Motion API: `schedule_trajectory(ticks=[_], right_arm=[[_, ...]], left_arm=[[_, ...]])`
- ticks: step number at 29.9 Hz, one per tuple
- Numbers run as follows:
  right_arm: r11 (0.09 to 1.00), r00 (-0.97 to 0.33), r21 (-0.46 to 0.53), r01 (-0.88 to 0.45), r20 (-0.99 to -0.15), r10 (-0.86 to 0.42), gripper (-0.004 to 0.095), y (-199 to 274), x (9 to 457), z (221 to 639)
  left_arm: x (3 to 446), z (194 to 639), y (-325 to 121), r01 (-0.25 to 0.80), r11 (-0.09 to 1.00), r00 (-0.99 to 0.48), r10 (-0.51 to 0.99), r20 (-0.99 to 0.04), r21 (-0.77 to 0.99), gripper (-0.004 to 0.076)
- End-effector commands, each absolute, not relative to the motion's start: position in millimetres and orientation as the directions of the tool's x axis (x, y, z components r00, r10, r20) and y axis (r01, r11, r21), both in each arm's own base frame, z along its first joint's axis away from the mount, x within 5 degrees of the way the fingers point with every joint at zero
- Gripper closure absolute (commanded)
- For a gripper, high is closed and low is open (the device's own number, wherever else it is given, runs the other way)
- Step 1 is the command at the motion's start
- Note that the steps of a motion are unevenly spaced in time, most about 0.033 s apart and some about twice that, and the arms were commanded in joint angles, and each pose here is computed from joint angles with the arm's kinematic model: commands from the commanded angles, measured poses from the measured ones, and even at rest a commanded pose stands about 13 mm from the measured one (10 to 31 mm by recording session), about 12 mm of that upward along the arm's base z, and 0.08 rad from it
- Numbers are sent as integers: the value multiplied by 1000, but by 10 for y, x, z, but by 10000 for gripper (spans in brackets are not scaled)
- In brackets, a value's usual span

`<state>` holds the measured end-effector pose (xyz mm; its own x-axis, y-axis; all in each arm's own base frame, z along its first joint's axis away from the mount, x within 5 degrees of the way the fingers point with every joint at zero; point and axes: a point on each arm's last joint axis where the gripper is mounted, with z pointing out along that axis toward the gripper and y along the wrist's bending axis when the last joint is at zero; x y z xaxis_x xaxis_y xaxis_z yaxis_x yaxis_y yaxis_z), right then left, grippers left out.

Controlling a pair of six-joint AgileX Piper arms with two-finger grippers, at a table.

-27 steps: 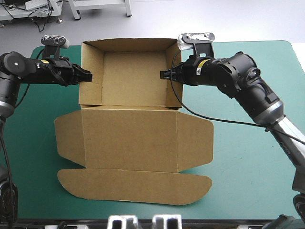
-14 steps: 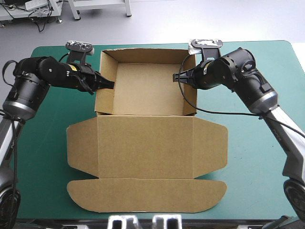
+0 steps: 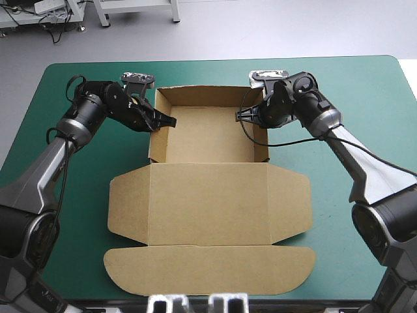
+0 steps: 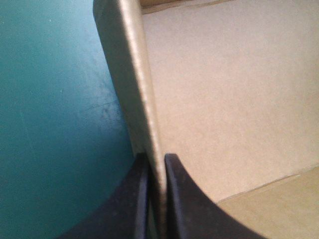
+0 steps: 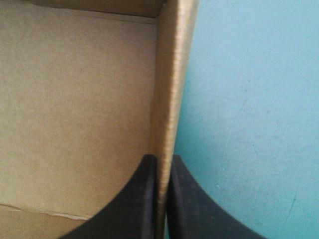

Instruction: Fold the box

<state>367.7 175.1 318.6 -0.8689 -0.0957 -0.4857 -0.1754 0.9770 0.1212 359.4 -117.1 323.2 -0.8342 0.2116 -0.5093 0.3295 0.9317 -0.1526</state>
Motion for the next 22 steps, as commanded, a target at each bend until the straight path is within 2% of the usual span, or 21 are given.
schedule_trajectory(ticks=[1,7,12,18,22], right_arm=[[957,-791,176,-231,-606,-80,911,1816,3685,3452],[960,-813,172,-219,-577,-82,911,1840,3733,3332],[961,-810,166,-220,-580,-85,903,1845,3756,3305],[959,-799,157,-237,-593,-100,741,1850,3764,3313],[956,-796,137,-259,-591,-131,611,1845,3759,3307]], left_arm=[[3570,3404,-1313,363,902,-801,174,-573,-234,733],[3681,3209,-1344,362,904,-819,192,-541,-228,733],[3722,3194,-1346,413,893,-780,245,-575,-180,732],[3806,3120,-1348,438,889,-774,297,-559,-134,708],[3865,3174,-1371,450,883,-769,308,-561,-132,582]])
